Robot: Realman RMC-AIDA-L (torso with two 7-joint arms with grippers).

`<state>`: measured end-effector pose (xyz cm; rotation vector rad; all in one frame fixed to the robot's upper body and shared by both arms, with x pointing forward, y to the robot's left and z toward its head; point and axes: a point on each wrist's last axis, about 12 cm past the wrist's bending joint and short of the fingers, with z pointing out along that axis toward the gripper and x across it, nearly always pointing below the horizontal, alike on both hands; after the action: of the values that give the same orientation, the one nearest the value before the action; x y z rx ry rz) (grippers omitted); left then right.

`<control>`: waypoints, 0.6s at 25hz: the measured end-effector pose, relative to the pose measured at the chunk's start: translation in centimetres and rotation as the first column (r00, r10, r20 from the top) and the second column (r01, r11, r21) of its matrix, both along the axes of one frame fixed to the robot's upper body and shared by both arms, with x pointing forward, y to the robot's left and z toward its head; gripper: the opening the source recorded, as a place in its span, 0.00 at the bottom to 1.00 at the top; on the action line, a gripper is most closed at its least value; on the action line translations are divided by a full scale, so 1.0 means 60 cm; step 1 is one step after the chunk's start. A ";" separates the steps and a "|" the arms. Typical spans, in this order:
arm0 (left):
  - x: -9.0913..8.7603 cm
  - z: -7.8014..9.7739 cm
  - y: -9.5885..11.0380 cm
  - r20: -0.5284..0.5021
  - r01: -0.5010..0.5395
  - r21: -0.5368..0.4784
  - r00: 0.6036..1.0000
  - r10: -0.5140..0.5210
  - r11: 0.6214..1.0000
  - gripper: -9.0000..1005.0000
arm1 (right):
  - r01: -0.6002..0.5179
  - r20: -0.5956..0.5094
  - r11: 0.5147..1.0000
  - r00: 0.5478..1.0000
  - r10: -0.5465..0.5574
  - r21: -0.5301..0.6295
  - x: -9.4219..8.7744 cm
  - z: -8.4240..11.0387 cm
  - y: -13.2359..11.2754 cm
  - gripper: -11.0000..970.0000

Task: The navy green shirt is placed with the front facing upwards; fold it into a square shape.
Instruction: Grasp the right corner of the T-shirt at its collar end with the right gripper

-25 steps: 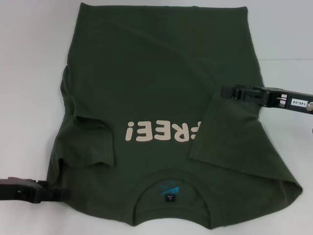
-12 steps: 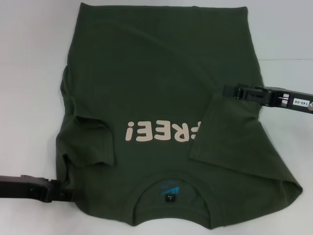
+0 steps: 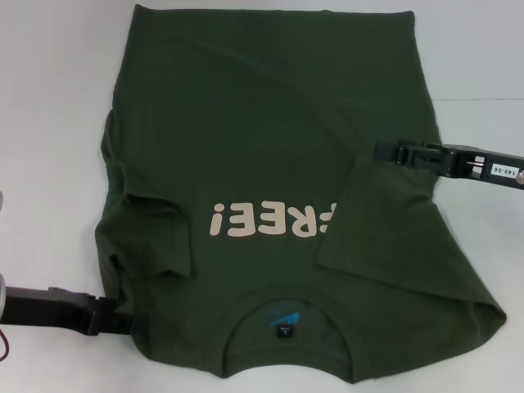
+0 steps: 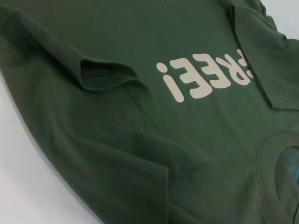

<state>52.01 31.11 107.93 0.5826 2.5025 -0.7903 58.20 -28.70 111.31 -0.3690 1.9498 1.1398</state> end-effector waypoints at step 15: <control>0.008 0.003 -0.002 0.007 -0.002 0.004 1.000 0.002 1.000 0.56 | 0.003 0.001 1.000 1.000 -0.003 -0.002 0.001 0.001 -0.001 0.94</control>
<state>52.46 30.98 108.10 0.5830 2.4983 -0.7815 58.24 -28.79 111.35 -0.3680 1.9500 1.1352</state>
